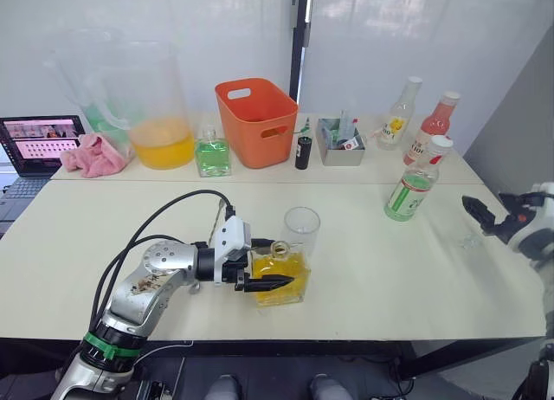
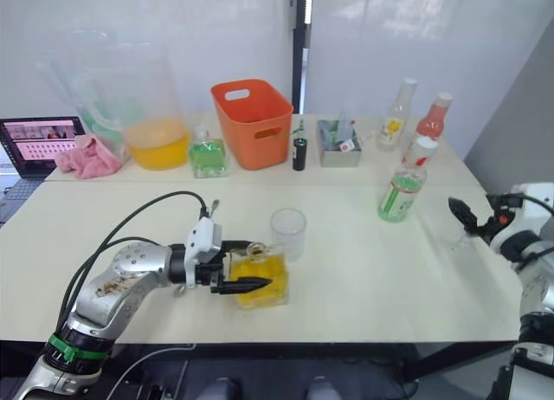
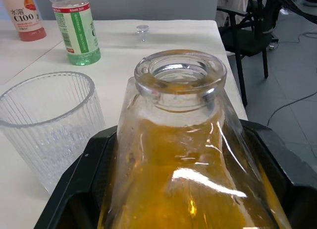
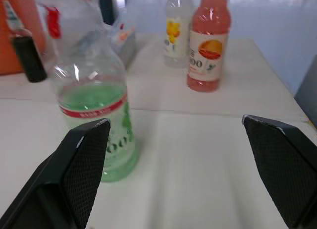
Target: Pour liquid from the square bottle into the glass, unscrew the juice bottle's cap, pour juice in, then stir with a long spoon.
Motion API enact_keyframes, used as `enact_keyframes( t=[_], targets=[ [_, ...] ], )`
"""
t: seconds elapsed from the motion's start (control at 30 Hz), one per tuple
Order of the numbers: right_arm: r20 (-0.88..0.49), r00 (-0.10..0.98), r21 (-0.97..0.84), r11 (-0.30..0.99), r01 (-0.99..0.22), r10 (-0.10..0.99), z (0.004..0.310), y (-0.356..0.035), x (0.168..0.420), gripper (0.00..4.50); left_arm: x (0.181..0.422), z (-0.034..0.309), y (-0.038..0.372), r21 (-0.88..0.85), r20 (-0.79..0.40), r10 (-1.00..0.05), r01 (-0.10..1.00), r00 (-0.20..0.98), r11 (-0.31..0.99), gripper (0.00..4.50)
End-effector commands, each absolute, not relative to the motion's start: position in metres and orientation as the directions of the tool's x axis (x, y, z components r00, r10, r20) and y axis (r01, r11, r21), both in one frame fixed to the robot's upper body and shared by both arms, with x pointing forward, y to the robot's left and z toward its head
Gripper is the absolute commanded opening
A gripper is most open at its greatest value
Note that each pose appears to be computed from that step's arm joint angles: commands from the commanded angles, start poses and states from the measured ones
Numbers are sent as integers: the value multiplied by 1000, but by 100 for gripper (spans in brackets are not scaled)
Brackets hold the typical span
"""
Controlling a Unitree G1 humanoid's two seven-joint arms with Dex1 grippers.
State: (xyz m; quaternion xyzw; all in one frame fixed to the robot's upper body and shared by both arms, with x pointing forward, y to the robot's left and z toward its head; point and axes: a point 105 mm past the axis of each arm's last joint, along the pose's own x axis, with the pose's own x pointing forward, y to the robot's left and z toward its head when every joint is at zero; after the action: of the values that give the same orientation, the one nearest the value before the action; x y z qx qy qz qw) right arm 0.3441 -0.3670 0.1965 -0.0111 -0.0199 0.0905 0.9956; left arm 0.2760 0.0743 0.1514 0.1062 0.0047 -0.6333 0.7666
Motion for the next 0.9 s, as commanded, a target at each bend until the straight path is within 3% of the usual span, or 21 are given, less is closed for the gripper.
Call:
enact_keyframes(
  t=[0.03, 0.23, 0.4, 0.53, 0.9],
  targets=[
    [37, 925, -47, 925, -377, 379, 225, -336, 330, 450, 279, 166, 74, 178, -86, -968, 960, 235, 217, 280],
    [-155, 775, 22, 786, -618, 613, 204, -293, 297, 450, 281, 181, 75, 176, -46, -964, 952, 262, 250, 280],
    [-173, 612, 73, 630, -773, 771, 199, -251, 270, 450, 274, 191, 81, 175, -47, -957, 946, 285, 273, 280],
    [-175, 566, 30, 579, -815, 806, 201, -231, 266, 450, 270, 197, 88, 174, -49, -942, 932, 331, 318, 280],
    [-124, 327, -99, 317, -943, 937, 243, -191, 252, 450, 271, 219, 136, 226, -128, -861, 859, 493, 459, 280]
  ],
)
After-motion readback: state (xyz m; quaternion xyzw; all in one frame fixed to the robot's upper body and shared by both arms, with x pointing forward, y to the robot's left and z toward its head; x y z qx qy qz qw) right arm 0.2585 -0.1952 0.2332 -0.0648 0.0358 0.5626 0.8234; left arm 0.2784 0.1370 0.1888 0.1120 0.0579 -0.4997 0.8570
